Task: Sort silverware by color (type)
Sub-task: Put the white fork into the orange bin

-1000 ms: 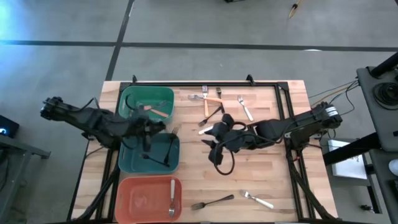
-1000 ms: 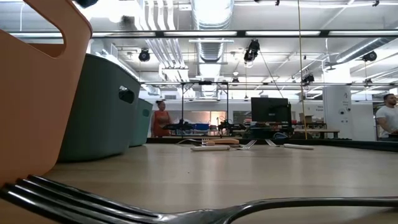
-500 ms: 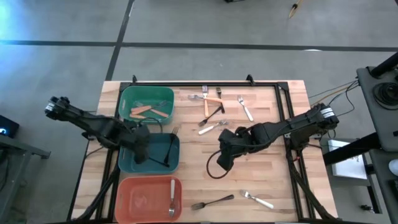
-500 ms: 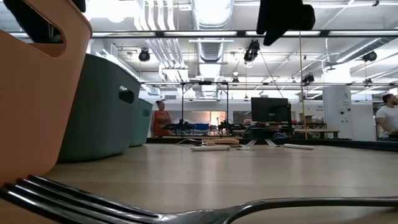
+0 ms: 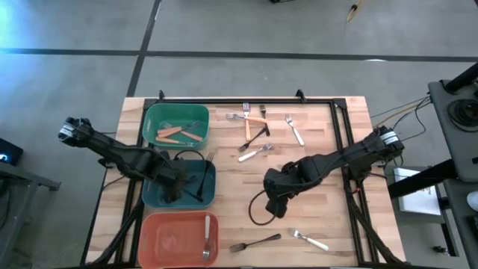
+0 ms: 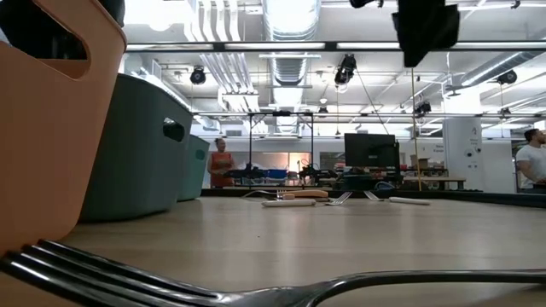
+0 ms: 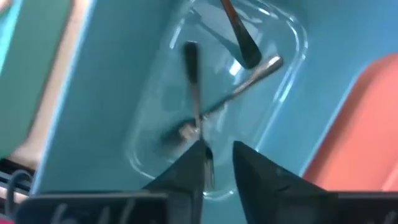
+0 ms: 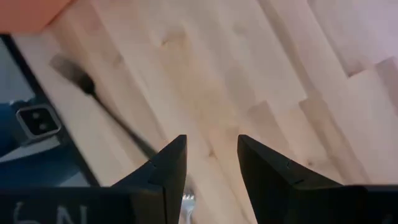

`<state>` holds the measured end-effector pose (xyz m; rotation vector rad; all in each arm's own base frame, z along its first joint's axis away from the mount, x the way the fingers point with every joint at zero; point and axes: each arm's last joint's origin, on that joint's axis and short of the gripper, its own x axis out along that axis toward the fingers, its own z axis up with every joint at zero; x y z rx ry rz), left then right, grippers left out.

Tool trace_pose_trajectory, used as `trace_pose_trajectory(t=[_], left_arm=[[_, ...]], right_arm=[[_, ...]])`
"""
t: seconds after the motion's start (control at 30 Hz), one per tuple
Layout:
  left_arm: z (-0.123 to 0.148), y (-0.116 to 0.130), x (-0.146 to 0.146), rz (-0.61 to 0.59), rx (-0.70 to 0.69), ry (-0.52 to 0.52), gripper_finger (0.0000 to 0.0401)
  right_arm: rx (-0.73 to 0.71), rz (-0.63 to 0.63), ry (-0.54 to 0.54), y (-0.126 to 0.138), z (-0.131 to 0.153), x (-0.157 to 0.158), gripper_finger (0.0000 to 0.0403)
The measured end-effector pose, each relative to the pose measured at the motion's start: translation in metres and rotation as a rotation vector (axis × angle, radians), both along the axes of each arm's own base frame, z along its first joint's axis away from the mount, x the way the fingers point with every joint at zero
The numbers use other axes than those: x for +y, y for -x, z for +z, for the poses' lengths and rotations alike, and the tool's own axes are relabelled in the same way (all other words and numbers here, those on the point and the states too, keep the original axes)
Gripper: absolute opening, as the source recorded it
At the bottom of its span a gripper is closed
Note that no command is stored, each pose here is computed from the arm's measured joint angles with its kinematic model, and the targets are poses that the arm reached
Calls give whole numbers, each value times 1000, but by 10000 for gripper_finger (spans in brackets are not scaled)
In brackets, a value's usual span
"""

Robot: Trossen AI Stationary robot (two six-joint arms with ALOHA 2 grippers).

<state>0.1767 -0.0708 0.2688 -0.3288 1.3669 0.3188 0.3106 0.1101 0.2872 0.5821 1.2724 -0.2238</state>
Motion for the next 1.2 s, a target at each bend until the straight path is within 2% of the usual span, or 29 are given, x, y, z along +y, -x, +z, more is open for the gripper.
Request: trace_pose_trajectory(t=[0.13,0.23,0.47,0.6,0.73,1.0,1.2], left_arm=[[5,-1,-1,1,-19,30,110],[21,-7,-3,4,-97,62,127],[92,-33,-12,-46,-496,130,130],[136,-47,-18,-87,-720,124,128],[169,-55,-25,-128,-844,89,127],[207,-72,-42,-217,-940,51,127],[214,-87,-50,-242,-864,23,127]], right_arm=[[45,16,-51,8,-5,15,136],[94,21,-84,17,-12,31,133],[249,54,-135,54,-43,74,128],[228,119,-160,73,-65,100,129],[187,173,-192,86,-87,113,127],[263,178,-119,107,-123,102,113],[244,177,-163,107,-133,102,112]])
